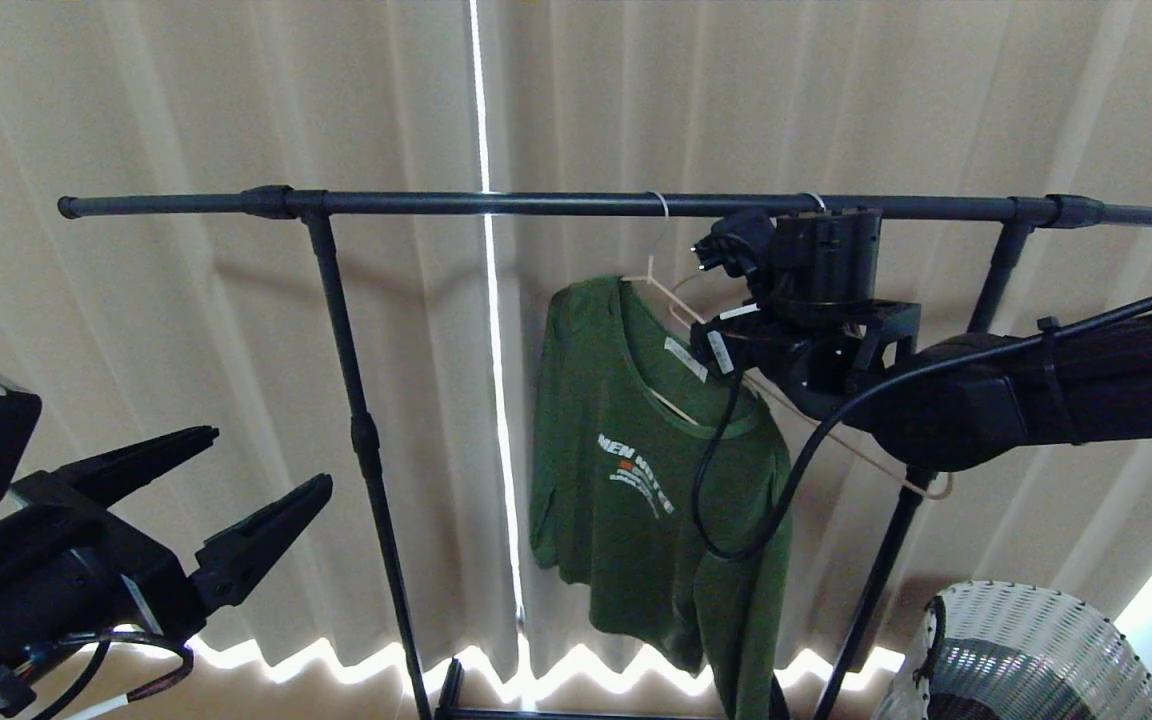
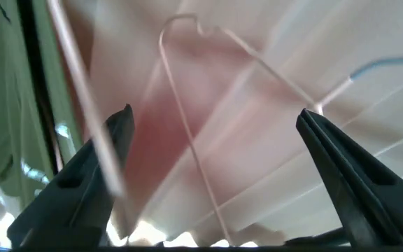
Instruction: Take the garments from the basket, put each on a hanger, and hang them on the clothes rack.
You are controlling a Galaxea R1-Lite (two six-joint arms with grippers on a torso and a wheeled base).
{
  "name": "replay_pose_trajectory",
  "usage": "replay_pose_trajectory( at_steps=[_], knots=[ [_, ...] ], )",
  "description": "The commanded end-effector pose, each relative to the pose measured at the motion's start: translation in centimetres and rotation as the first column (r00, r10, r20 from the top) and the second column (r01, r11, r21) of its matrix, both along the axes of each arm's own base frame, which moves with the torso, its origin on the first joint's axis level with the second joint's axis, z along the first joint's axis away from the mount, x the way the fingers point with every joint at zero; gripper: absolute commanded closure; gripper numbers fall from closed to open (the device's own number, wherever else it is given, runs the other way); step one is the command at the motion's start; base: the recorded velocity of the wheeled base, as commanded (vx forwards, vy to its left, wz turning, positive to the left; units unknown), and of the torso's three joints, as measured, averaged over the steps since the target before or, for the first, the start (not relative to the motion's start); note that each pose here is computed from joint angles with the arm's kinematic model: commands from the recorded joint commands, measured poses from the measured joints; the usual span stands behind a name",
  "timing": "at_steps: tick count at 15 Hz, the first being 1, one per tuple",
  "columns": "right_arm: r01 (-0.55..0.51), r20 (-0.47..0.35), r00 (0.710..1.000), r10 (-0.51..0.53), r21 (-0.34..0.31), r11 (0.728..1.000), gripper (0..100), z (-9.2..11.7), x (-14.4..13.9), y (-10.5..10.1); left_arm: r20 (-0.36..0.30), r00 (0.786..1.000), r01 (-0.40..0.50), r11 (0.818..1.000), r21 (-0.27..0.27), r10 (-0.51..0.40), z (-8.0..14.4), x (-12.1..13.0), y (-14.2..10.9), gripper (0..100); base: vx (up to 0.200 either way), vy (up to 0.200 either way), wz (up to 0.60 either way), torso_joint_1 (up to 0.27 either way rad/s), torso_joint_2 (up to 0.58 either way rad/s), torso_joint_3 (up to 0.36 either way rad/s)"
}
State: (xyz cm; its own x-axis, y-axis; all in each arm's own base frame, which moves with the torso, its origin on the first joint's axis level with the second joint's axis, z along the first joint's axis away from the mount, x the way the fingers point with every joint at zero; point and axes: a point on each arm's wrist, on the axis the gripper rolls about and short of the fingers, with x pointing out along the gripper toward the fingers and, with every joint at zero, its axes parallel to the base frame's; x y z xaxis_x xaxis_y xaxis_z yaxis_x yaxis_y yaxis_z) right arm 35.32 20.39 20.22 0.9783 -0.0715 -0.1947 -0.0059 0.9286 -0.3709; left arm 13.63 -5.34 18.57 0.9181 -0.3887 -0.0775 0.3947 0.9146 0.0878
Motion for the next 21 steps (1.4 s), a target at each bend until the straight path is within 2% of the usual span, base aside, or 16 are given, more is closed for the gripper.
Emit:
replay_pose_trajectory(
  at_steps=[1, 5, 6, 9, 12, 14, 15, 16, 18, 20, 21],
  knots=[
    [-0.017, -0.004, 1.0, 0.017, 0.015, 1.0, 0, 0.0, -0.4, 0.4, -0.001, 1.0, 0.0, 1.0, 0.0, 0.0, 0.0, 0.0, 0.0, 0, 0.0, 0.0, 0.0, 0.0, 0.0, 0.0],
    [-0.064, -0.014, 0.998, 0.065, 0.067, 0.996, 0, -0.1, -0.7, 0.3, -0.002, 1.0, 0.0, 1.0, 0.001, 0.0, 0.0, 0.0, 0.0, 0, 0.0, 0.0, 0.0, 0.0, 0.0, 0.0],
    [-0.088, -0.016, 0.996, 0.091, 0.11, 0.99, 0, 0.1, -1.2, 0.1, -0.002, 1.0, 0.0, 1.0, 0.001, 0.0, 0.0, 0.0, 0.0, 0, 0.0, 0.0, 0.0, 0.0, 0.0, 0.0],
    [-0.159, -0.017, 0.986, 0.165, 0.181, 0.971, 0, 1.2, -3.5, -1.1, -0.002, 1.0, -0.003, 1.0, 0.001, 0.003, -0.1, 0.0, 0.1, 0, 0.0, 0.0, 0.0, 0.0, 0.0, 0.0],
    [-0.202, -0.011, 0.978, 0.209, 0.222, 0.954, 0, 2.4, -6.4, -2.9, -0.001, 1.0, -0.005, 1.0, 0.002, 0.005, -0.1, 0.0, 0.1, 0, 0.0, 0.0, 0.0, 0.0, 0.0, 0.0],
    [-0.258, 0.01, 0.964, 0.265, 0.262, 0.93, 0, 2.9, -7.5, -3.4, -0.001, 1.0, -0.005, 1.0, 0.002, 0.005, -0.1, 0.0, 0.1, 0, 0.0, 0.0, 0.0, 0.0, 0.0, 0.0],
    [-0.291, 0.047, 0.956, 0.29, 0.28, 0.915, 0, 2.9, -8.1, -3.7, -0.003, 1.0, -0.006, 1.0, 0.003, 0.006, -0.1, 0.0, 0.1, 0, 0.0, 0.0, 0.0, 0.0, 0.0, 0.0],
    [-0.305, 0.089, 0.952, 0.291, 0.289, 0.908, 0, 2.9, -8.7, -4.1, -0.006, 1.0, -0.006, 1.0, 0.004, 0.006, -0.2, 0.0, 0.1, 0, 0.0, 0.0, 0.0, 0.0, 0.0, 0.0],
    [-0.311, 0.108, 0.95, 0.291, 0.295, 0.904, 0, 2.5, -9.2, -4.5, -0.007, 1.0, -0.008, 1.0, 0.004, 0.008, -0.2, 0.0, 0.1, 0, 0.0, 0.0, 0.0, 0.0, 0.0, 0.0],
    [-0.295, 0.14, 0.954, 0.265, 0.288, 0.911, 0, 2.1, -13.2, -7.9, -0.033, 0.999, -0.013, 0.999, 0.03, 0.014, -1.2, -0.4, 0.4, 0, 0.0, 0.0, 0.0, 0.0, 0.0, 0.0],
    [-0.292, 0.15, 0.954, 0.259, 0.28, 0.915, 0, 2.3, -14.1, -8.6, -0.033, 0.999, -0.021, 0.999, 0.034, 0.022, -1.4, -0.6, 0.5, 0, 0.0, 0.0, 0.0, 0.0, 0.0, 0.0]
  ],
)
